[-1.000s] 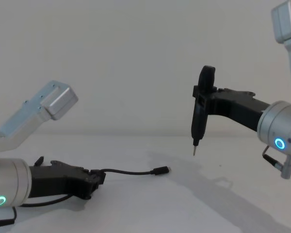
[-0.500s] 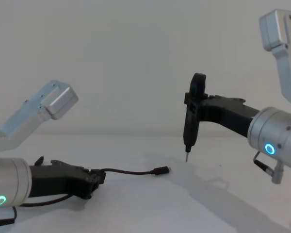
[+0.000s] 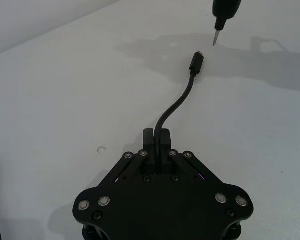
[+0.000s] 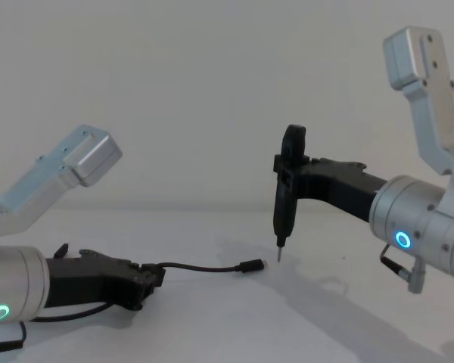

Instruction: Pick up the data cable with the one hand.

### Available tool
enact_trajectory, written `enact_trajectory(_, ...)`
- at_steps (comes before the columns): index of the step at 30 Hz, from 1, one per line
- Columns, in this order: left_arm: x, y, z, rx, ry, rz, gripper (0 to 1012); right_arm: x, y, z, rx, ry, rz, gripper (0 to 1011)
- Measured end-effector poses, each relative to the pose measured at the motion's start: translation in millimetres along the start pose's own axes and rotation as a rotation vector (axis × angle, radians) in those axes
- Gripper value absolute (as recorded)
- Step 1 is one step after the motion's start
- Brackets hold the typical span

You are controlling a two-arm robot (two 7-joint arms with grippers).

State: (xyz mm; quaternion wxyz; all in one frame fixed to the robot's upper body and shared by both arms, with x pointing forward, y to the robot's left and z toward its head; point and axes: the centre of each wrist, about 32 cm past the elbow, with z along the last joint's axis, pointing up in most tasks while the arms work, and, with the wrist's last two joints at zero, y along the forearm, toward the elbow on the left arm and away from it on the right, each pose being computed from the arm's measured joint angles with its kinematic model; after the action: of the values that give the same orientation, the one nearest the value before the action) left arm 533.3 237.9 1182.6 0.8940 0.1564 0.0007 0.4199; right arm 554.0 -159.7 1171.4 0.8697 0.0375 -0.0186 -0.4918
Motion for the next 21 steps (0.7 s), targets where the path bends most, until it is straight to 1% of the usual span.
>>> enact_trajectory(9,0.0,0.0,0.0,0.000,0.000,0.000,61,-2.3,5.5,-4.4,-0.016,0.001,0.008,275)
enact_trajectory(21,0.0,0.0,0.0,0.000,0.000,0.000,61,-4.1,11.7,-5.2,-0.019,0.004,0.021,274)
